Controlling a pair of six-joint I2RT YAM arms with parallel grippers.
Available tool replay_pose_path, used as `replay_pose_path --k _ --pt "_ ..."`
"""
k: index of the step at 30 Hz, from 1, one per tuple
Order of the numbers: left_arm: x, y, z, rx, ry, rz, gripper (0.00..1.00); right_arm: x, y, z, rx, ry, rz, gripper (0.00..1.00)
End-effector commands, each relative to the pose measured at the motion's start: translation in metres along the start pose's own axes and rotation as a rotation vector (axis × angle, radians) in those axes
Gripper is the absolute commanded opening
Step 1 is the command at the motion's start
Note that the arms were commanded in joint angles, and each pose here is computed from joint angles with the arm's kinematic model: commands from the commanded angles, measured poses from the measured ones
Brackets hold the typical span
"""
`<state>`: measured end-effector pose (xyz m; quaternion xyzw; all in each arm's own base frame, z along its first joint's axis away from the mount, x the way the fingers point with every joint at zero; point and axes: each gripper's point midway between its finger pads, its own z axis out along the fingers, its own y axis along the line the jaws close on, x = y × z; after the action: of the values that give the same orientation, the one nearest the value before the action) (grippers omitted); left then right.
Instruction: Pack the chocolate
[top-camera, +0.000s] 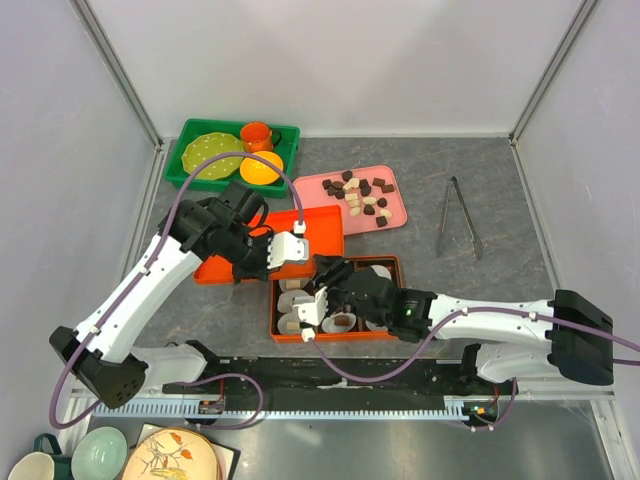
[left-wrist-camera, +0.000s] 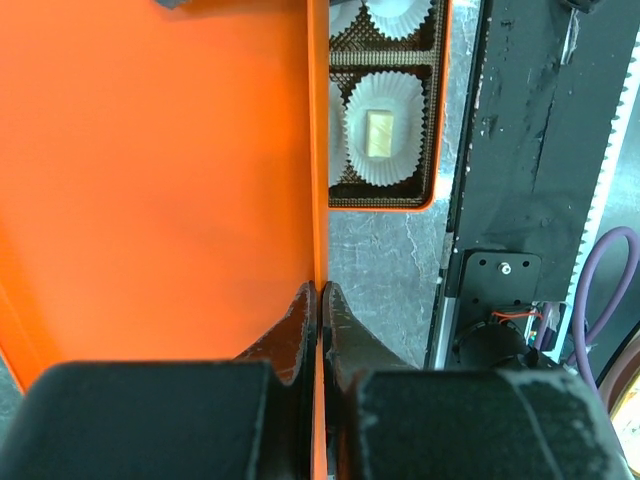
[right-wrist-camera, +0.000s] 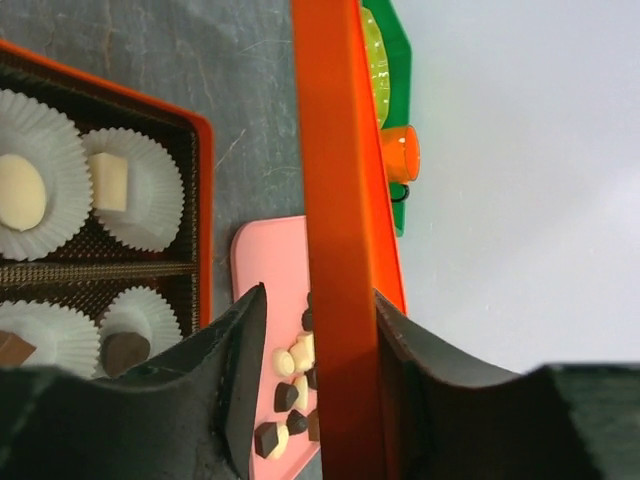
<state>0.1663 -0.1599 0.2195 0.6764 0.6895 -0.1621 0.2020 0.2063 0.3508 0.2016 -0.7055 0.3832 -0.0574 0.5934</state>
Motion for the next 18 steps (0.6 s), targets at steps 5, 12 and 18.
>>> replay_pose_path --k 5,12,18 --pt "0.025 -0.034 -0.015 0.088 0.088 0.015 0.02 -0.019 -0.042 -0.001 0.1 -0.026 0.038 0.24" --pt "-0.002 0.04 -0.05 -0.347 0.017 0.027 0.56 -0.021 -0.047 -0.009 0.084 -0.014 0.039 0.0" --pt "-0.044 0.107 -0.172 -1.062 -0.275 -0.013 0.9 -0.036 -0.065 -0.028 0.095 -0.019 0.07 0.0"
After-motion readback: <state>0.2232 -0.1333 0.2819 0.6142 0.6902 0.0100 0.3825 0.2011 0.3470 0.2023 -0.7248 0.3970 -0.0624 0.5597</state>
